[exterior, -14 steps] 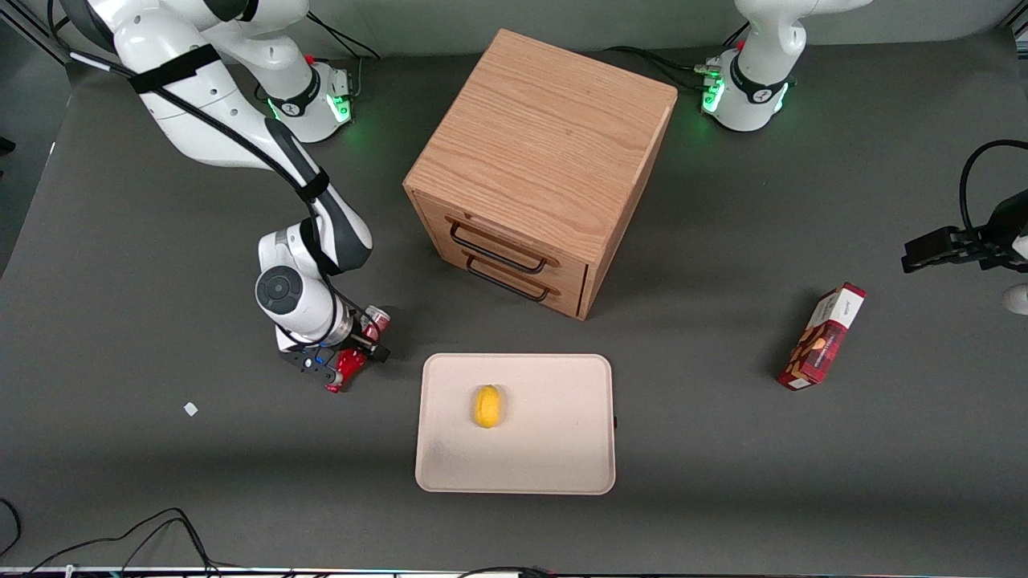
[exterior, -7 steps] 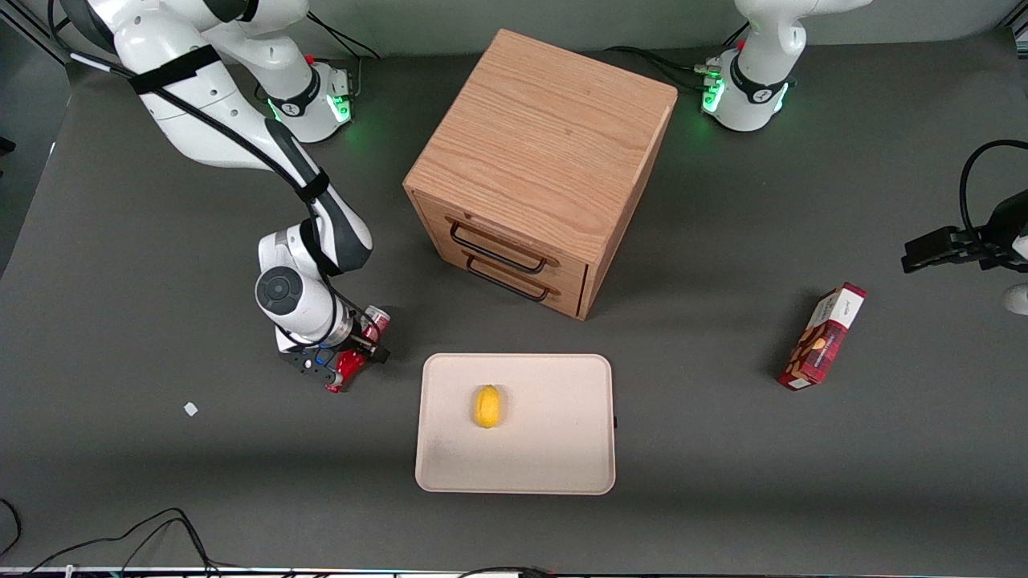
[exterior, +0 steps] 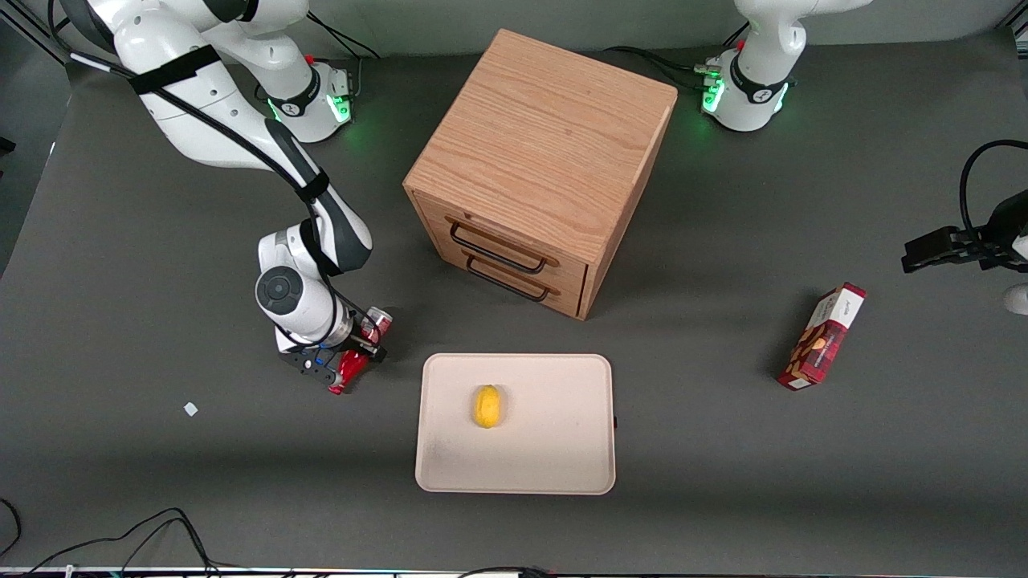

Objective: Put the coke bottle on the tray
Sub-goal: 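Close the right gripper around the bottle's body, then lift the bottle off the table with the right gripper, then carry the bottle over the white tray beside the lemon, then lower the bottle onto the tray and open the right gripper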

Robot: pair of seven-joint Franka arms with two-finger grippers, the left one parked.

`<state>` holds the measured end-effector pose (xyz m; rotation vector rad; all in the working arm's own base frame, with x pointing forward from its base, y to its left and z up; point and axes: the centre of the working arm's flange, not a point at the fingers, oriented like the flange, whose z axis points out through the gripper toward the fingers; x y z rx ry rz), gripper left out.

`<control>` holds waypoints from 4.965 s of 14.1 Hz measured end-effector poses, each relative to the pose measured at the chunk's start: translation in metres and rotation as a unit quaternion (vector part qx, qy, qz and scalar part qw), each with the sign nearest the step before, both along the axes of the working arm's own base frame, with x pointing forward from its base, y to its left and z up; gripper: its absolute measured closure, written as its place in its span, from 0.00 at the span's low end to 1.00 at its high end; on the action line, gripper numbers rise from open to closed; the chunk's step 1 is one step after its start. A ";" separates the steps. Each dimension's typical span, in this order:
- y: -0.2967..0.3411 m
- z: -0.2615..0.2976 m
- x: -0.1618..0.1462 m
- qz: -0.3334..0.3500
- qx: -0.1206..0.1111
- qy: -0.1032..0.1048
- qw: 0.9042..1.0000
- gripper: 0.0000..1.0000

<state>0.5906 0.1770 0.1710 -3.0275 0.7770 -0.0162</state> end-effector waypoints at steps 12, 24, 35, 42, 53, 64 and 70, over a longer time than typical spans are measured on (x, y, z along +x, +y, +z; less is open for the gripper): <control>-0.008 0.243 -0.009 -0.004 -0.035 0.037 0.999 0.47; 0.035 0.291 0.078 0.024 -0.001 0.052 0.998 0.47; 0.145 0.081 0.132 0.172 0.005 -0.011 0.985 0.47; 0.148 0.021 0.136 0.214 0.008 -0.036 0.976 0.47; 0.158 0.010 0.133 0.226 0.010 -0.046 0.973 0.02; 0.156 0.016 0.137 0.225 0.008 -0.054 0.973 0.00; 0.152 0.056 0.144 0.221 0.008 -0.058 0.974 0.00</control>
